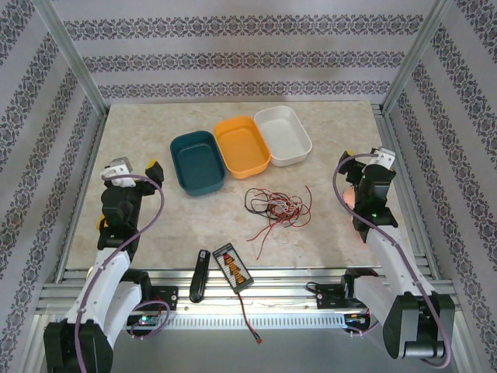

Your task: Untangle the cables

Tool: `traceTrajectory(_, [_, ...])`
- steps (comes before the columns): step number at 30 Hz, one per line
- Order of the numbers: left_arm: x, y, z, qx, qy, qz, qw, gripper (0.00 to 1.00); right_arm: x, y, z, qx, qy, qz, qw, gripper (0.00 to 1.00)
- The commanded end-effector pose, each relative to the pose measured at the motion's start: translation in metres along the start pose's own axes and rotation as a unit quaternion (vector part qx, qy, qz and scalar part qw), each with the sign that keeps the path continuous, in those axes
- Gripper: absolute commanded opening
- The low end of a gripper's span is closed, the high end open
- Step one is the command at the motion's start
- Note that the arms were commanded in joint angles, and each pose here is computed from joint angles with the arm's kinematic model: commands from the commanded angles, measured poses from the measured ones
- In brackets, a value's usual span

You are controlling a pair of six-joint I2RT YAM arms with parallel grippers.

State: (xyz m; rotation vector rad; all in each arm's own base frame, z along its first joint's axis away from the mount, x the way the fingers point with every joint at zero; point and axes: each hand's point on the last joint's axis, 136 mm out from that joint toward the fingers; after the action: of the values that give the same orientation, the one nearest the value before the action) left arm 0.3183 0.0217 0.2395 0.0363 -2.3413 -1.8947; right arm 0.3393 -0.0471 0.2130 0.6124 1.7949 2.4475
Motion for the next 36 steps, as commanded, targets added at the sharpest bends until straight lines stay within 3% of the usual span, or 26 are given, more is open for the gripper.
traceTrajectory(1, [0.017, -0.032, -0.011, 0.062, -0.012, 0.092, 0.994, 1.0, 0.022, -0.04, -0.019, -0.031, -0.052, 0.093, 0.994, 0.98])
traceTrajectory(5, [0.033, -0.054, -0.04, 0.08, -0.052, 0.124, 0.988, 1.0, 0.046, -0.07, -0.02, -0.054, -0.063, 0.161, 0.984, 0.97])
traceTrajectory(11, [0.046, -0.085, -0.099, 0.073, -0.114, 0.164, 0.977, 1.0, 0.075, -0.116, -0.005, -0.061, -0.045, 0.256, 0.964, 0.8])
traceTrajectory(18, [0.052, -0.128, -0.166, -0.024, -0.185, 0.23, 0.955, 1.0, 0.092, -0.131, 0.039, -0.03, 0.009, 0.294, 0.955, 0.74])
traceTrajectory(22, [0.046, -0.143, -0.194, -0.016, -0.222, 0.251, 0.942, 1.0, 0.09, -0.133, 0.059, -0.019, 0.03, 0.306, 0.951, 0.7])
traceTrajectory(29, [0.026, -0.154, -0.238, -0.03, -0.267, 0.261, 0.927, 0.72, 0.081, -0.132, 0.085, -0.008, 0.056, 0.317, 0.947, 0.66])
traceTrajectory(36, [0.014, -0.19, -0.278, -0.071, -0.31, 0.306, 0.897, 0.61, 0.078, -0.14, 0.102, 0.002, 0.075, 0.334, 0.94, 0.61])
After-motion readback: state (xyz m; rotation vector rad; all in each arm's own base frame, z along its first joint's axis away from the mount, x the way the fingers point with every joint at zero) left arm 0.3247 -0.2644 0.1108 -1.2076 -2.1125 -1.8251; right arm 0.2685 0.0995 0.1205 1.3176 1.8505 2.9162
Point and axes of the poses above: each hand's point on the last joint's axis, 136 mm out from that joint toward the fingers, its own x axis back along the fingers, its own z axis along the line the jaws close on, y = z × x, and after that the axes turned 3 degrees about -x, right-handed
